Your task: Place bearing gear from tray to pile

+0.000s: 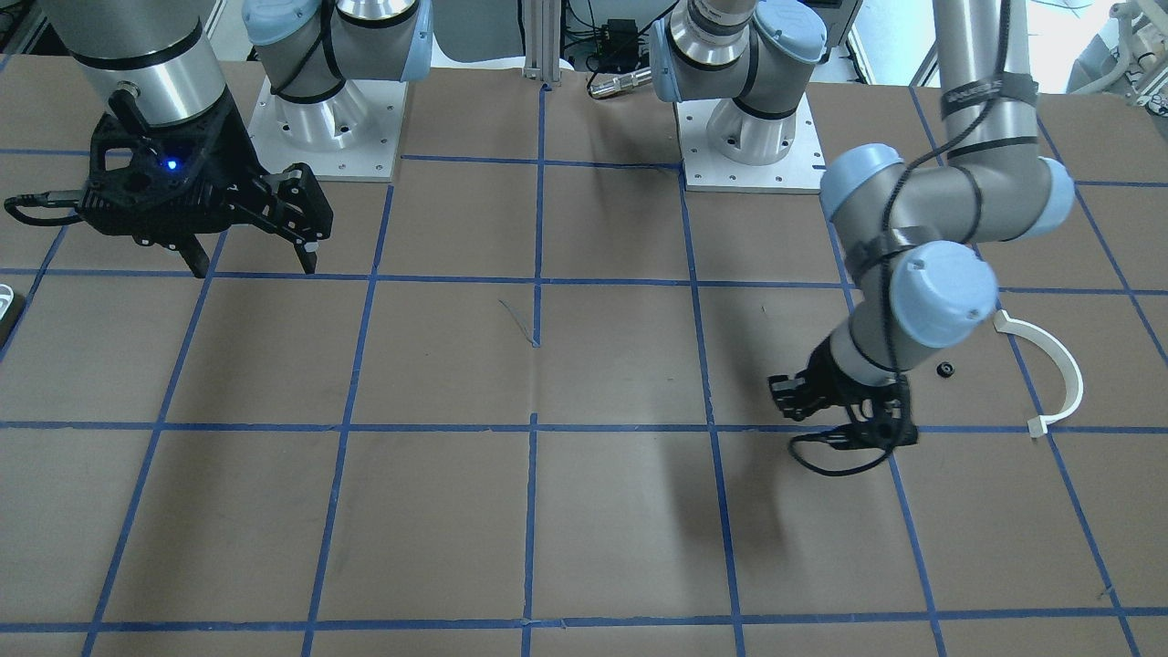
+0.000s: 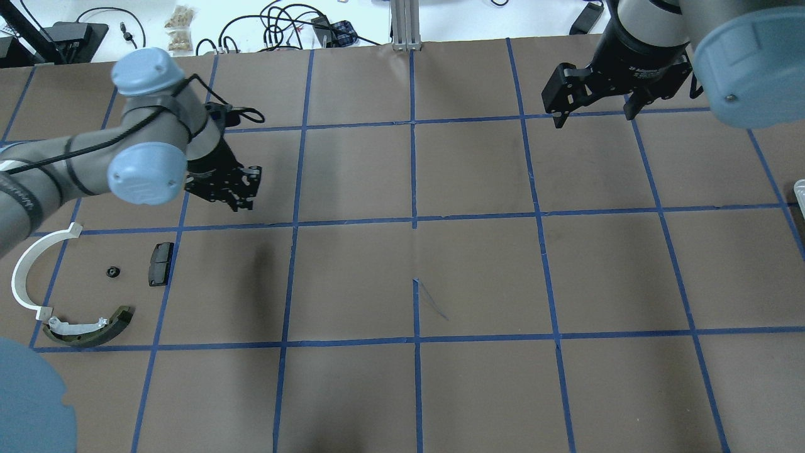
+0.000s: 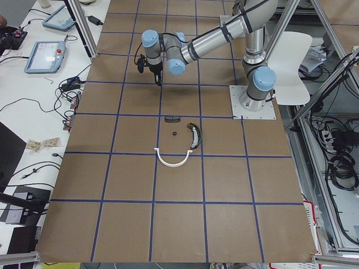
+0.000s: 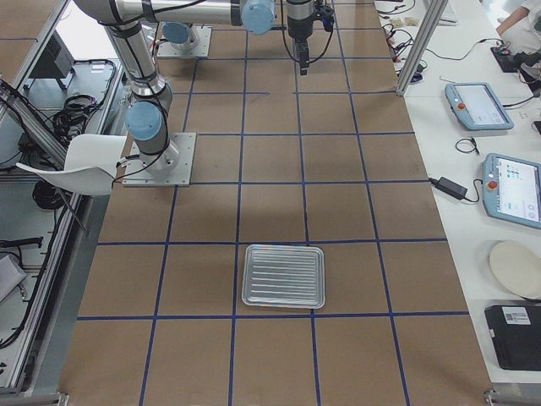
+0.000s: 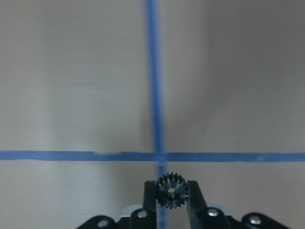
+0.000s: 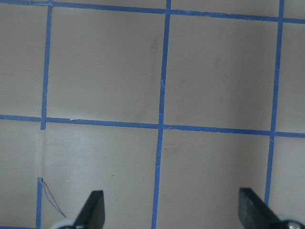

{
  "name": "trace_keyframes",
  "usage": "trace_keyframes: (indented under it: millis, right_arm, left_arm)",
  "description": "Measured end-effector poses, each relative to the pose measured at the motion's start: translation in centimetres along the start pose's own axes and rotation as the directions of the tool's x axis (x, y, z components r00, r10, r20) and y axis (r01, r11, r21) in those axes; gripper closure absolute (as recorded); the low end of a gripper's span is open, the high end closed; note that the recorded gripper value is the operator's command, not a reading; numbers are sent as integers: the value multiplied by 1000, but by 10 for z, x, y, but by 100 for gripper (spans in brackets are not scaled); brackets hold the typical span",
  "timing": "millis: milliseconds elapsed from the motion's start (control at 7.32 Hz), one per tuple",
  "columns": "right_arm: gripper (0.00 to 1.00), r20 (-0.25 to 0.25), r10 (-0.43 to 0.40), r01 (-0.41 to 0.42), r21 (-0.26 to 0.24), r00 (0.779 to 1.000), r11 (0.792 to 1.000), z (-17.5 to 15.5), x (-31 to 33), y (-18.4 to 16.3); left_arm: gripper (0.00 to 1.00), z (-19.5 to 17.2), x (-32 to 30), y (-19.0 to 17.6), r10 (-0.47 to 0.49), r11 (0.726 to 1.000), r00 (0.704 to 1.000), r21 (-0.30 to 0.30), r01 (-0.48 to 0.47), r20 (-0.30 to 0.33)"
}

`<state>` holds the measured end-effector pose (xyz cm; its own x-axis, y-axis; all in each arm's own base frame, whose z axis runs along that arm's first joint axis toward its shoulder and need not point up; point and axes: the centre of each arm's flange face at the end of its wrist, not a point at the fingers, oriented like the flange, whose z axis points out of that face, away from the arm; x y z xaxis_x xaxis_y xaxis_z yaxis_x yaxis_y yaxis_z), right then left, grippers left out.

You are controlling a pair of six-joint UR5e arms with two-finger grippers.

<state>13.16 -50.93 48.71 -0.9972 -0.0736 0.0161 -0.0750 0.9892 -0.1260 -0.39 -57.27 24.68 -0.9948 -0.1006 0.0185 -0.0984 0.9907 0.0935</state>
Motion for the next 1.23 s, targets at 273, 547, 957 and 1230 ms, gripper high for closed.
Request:
trace_keyframes:
  millis: [273,547,957,1230]
  right_arm:
    - [0,1,0,0,-1,1000,1000,0,-1,0]
    - [0,0,0,0,-2,1000,1000,1,-1,1]
    - [0,0,-5,5,3,1000,1000,-2,-4,3]
    - [0,0,4,-4,6,1000,1000,-4,-4,4]
  left_arm:
    - [100,5,-119,2,-19,999,1000,-30,19,-2]
    - [100,19,-206,17,-13,999,1000,-52,11,-25]
    - [100,35,-257,34,1,997,999,-74,-4,-40]
    - [100,45,-275,40,-14,995,999,-95,10,-43]
